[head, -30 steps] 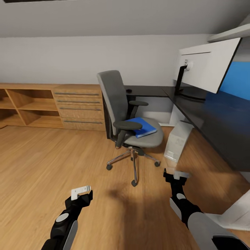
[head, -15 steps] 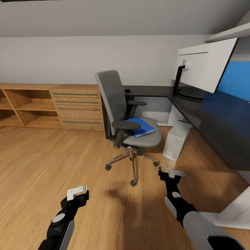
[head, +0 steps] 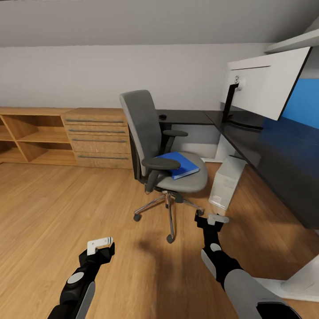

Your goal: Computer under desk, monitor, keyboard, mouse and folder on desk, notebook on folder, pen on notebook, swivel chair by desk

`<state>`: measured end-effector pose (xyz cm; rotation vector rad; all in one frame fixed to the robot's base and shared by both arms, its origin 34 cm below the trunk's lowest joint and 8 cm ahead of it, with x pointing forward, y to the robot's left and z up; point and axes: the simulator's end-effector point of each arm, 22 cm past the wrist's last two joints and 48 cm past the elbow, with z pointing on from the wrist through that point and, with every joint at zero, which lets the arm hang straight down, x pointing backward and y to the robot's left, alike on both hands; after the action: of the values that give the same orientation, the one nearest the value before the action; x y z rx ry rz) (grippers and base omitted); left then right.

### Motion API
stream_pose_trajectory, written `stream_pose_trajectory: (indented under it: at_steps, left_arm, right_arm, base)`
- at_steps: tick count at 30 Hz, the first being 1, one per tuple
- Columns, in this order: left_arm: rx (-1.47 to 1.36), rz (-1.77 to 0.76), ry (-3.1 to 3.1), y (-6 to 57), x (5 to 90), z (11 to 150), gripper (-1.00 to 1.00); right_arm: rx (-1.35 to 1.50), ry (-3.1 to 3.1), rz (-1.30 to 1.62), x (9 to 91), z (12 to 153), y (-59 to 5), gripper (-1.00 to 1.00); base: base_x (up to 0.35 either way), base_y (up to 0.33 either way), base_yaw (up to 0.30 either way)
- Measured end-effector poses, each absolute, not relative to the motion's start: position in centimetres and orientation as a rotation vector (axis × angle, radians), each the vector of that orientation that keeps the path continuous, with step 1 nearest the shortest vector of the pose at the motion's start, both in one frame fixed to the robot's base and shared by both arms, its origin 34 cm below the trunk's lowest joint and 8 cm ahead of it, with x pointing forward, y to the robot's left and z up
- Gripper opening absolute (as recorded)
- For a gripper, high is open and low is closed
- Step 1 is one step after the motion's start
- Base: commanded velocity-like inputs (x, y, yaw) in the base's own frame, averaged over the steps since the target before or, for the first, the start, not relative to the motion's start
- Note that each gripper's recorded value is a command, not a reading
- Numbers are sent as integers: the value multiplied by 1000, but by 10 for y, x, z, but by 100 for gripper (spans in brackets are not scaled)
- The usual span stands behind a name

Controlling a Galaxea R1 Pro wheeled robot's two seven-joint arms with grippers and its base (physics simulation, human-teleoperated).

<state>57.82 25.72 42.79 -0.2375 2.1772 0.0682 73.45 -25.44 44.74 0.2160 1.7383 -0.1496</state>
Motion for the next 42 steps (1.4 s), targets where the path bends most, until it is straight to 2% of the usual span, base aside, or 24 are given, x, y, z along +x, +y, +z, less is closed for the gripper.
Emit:
stream_pose_trajectory:
  at_steps: [19,26,34,42]
  left_arm:
    - [-262,91,2177,270,577,427,100]
    - [-293,108,2175,282,576,426,100]
    - [-298,111,2175,284,575,426,100]
    - [-298,110,2175,284,575,426,100]
  right_arm:
    - [272,1749,-187,731,442,-282,100]
    - [491,1754,-225,717,430,-343,100]
    - [643,1799,-222,705,413,-377,100]
    - [863,1763,50,720,420,-395,100]
  base:
    - [14,0,0]
    - [0,0,0]
    - [0,0,0]
    - [66,0,0]
